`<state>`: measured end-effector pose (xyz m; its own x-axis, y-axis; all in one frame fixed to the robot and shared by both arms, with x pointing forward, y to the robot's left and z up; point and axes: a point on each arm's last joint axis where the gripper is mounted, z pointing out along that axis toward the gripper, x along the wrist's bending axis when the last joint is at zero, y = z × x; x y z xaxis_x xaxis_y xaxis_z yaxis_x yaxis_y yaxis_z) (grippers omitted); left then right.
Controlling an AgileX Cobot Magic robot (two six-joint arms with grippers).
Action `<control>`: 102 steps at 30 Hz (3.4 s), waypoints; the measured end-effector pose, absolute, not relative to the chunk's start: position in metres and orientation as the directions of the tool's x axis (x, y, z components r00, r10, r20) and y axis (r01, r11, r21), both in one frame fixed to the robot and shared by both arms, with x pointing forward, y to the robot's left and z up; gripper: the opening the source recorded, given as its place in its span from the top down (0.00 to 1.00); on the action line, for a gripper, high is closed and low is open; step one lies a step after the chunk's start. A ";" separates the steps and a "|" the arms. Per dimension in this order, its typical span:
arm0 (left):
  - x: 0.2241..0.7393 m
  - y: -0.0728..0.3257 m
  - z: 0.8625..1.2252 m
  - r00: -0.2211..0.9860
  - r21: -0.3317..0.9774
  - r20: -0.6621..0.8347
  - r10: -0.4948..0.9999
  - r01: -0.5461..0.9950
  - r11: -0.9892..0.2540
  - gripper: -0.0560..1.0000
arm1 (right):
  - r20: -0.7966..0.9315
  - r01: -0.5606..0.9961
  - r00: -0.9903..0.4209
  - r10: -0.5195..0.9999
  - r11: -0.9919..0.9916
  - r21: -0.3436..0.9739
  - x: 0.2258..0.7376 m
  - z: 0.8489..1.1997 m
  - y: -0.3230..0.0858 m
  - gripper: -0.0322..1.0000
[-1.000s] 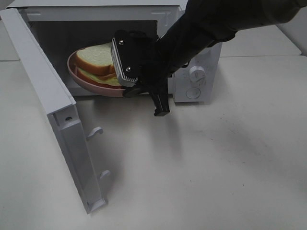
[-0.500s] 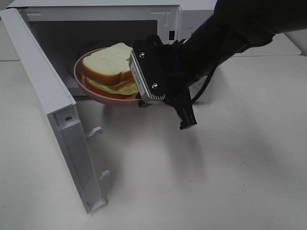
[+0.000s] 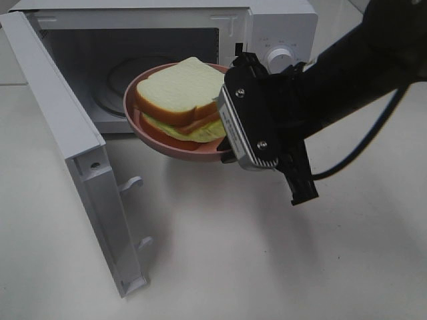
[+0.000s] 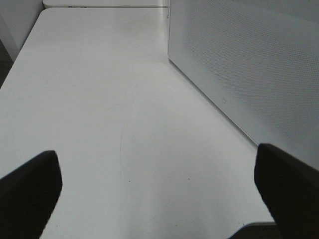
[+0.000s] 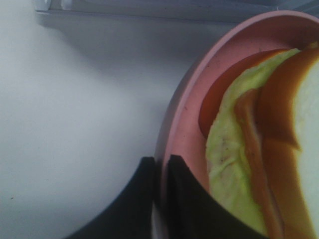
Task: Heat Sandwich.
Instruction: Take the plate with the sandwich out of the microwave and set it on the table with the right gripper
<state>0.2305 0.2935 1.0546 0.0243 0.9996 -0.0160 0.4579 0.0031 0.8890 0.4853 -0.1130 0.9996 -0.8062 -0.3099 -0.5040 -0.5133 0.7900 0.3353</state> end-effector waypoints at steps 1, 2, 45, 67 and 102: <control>0.231 0.294 1.055 0.024 0.889 -0.016 1.000 0.458 0.003 0.02 | -0.505 -0.515 -0.805 -0.313 0.790 0.332 0.477 1.000 -0.118 0.94; 0.231 0.294 1.055 0.024 0.889 -0.016 1.000 0.458 0.003 0.02 | -0.502 -0.517 -0.805 -0.317 0.791 0.329 0.472 1.000 -0.121 0.94; 0.231 0.294 1.055 0.024 0.889 -0.016 1.000 0.458 0.003 0.02 | -0.448 0.037 -0.884 0.133 0.976 0.216 0.397 1.010 -0.210 0.94; 0.231 0.294 1.055 0.024 0.889 -0.016 1.000 0.458 0.003 0.02 | -0.481 0.499 -0.635 0.604 0.797 0.341 0.408 1.014 -0.228 0.94; 0.231 0.294 1.055 0.024 0.889 -0.016 1.000 0.458 0.003 0.02 | -0.463 0.814 -0.222 0.858 0.425 0.396 0.451 0.959 -0.224 0.94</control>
<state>0.2305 0.2935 1.0546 0.0243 0.9996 -0.0160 0.4579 0.0031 0.8890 0.4508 -0.2241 0.9591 -0.2223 0.8580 -0.4631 0.8140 0.4247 0.3963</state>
